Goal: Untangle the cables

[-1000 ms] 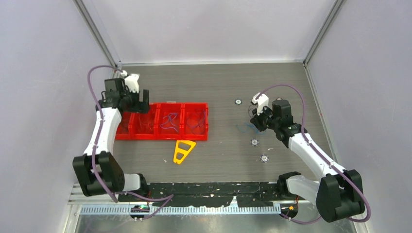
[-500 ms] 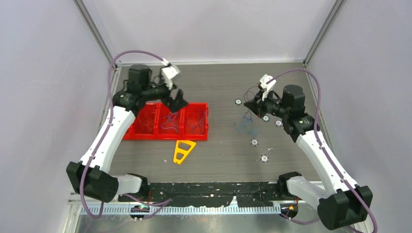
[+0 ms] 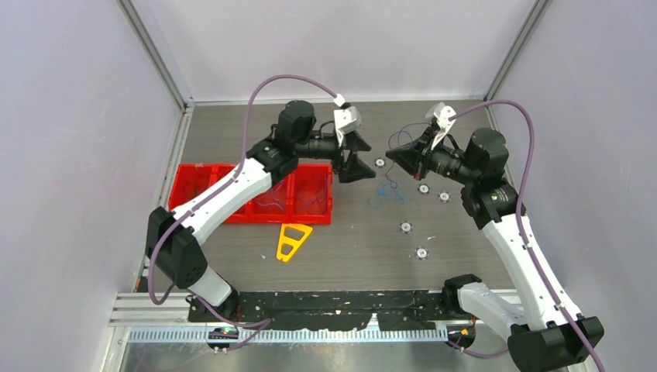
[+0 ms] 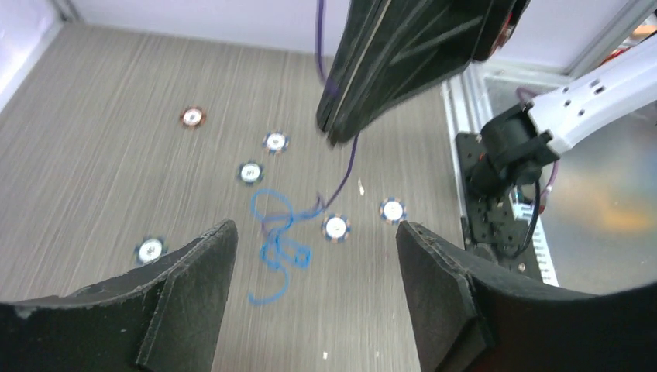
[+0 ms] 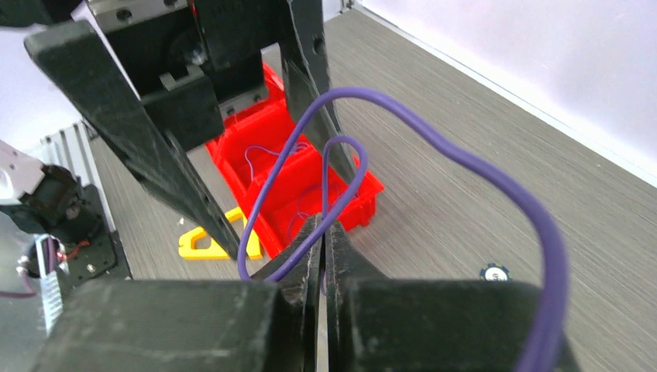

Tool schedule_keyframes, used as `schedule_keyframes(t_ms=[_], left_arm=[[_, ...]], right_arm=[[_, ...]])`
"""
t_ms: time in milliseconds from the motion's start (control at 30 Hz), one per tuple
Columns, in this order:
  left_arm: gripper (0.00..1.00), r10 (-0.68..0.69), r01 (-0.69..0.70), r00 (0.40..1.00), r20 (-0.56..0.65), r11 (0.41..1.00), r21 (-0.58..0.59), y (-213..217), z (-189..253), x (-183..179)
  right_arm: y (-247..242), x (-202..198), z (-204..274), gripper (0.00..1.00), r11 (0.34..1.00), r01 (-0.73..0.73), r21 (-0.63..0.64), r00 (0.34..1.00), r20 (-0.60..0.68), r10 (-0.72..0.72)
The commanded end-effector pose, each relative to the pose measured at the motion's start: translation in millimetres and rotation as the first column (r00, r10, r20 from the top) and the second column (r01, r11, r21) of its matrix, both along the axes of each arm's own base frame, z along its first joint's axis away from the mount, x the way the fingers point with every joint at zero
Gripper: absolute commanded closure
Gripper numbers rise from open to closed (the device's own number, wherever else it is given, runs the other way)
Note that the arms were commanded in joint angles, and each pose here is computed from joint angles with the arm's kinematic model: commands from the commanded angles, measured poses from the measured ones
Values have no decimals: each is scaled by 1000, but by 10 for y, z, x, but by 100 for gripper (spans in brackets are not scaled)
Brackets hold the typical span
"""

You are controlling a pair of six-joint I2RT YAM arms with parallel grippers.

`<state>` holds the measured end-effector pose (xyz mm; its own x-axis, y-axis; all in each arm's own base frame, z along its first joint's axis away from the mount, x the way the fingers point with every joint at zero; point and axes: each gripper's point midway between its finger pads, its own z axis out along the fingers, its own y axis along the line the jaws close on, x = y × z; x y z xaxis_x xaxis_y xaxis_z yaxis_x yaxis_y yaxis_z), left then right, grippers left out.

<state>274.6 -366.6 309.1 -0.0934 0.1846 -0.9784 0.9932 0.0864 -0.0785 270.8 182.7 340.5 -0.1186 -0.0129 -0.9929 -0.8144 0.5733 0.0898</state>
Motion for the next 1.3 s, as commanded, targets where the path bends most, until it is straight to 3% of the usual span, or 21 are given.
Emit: schedule_keyframes(t_ms=[0,167,233,333,400,433,667,700,767,800,900,1133,1267], left_arm=[[28,-29,28,1000,-3,982,-187,-337,506,-7],[35,-33,20,998,-57,976,-218,-540,470,-8],[44,-35,20,997,-64,974,-224,-600,476,-15],[70,-38,19,996,-77,974,-224,-646,487,-17],[94,-26,8,996,-82,977,-215,-624,486,-13],[100,-13,-4,997,-79,978,-208,-603,478,-4],[100,33,-46,997,-77,983,-175,-267,352,72],[94,1,-9,999,-48,986,-167,-250,366,16],[25,-32,30,999,-18,994,-108,-194,366,-72],[4,-37,34,999,-26,996,-83,-151,385,-103],[3,-99,97,995,-19,989,-107,-90,664,-252],[10,-116,66,968,-222,973,-219,-261,1163,-254],[12,-122,45,949,-289,964,-260,-367,1218,-228]], right_arm=[[27,-66,418,95,994,-8,109,998,60,1],[40,-61,519,95,988,-3,155,999,50,-5],[47,-75,521,94,986,-3,167,999,34,-2],[35,-62,525,94,982,17,190,1000,4,-18],[11,-42,539,94,980,36,196,999,2,-37],[-8,-37,542,94,979,44,197,999,1,-45],[-117,-40,403,95,985,71,155,997,-6,-71],[-129,-41,381,95,987,67,145,998,3,-68],[-119,-63,322,95,991,47,122,999,11,-48],[-119,-69,284,95,993,43,114,999,7,-44],[-126,-69,210,95,996,35,81,999,29,-37],[-76,-49,41,95,999,-20,32,999,37,19],[-30,-39,-2,95,999,-51,15,998,43,50]])
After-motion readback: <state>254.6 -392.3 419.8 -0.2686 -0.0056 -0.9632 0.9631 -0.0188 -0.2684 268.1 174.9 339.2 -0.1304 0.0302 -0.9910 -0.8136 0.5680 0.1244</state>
